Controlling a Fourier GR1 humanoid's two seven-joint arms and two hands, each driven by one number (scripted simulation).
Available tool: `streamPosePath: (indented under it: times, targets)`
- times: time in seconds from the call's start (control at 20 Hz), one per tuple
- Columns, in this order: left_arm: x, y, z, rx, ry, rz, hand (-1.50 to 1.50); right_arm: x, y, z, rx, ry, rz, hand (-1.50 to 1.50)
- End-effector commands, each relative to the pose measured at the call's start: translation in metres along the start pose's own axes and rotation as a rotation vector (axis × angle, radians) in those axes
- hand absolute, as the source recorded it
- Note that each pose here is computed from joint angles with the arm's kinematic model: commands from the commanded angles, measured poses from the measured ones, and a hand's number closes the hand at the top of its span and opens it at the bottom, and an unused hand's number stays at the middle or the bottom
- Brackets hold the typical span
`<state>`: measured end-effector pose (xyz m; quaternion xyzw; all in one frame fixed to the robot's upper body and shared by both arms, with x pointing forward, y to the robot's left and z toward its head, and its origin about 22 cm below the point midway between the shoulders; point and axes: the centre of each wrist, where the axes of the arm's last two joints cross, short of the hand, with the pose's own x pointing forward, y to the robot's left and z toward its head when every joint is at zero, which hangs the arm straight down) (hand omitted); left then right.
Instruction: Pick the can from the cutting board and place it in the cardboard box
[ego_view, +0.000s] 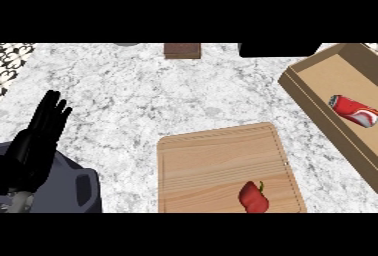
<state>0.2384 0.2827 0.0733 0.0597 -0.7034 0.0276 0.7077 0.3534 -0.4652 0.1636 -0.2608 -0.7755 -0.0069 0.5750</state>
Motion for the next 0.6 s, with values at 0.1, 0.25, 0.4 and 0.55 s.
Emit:
streamPosePath:
  times: [0.1,0.25,0.4,0.55]
  targets:
    - [-0.014,-0.016,-0.004,-0.001,0.027,0.06,0.0,-0.033,-0.045,0.027,-0.076,0.005,-0.083,-1.5]
    - [-0.011,-0.021,-0.003,0.0,0.005,0.064,0.0,-0.028,-0.074,0.026,-0.134,-0.032,-0.109,-1.5]
    - [-0.019,-0.023,-0.012,-0.011,0.028,0.06,0.0,-0.034,-0.078,0.027,-0.124,-0.013,-0.097,-1.5]
    - [-0.015,-0.015,-0.016,-0.017,-0.007,0.059,0.0,-0.044,-0.099,0.043,-0.116,-0.012,-0.094,-1.5]
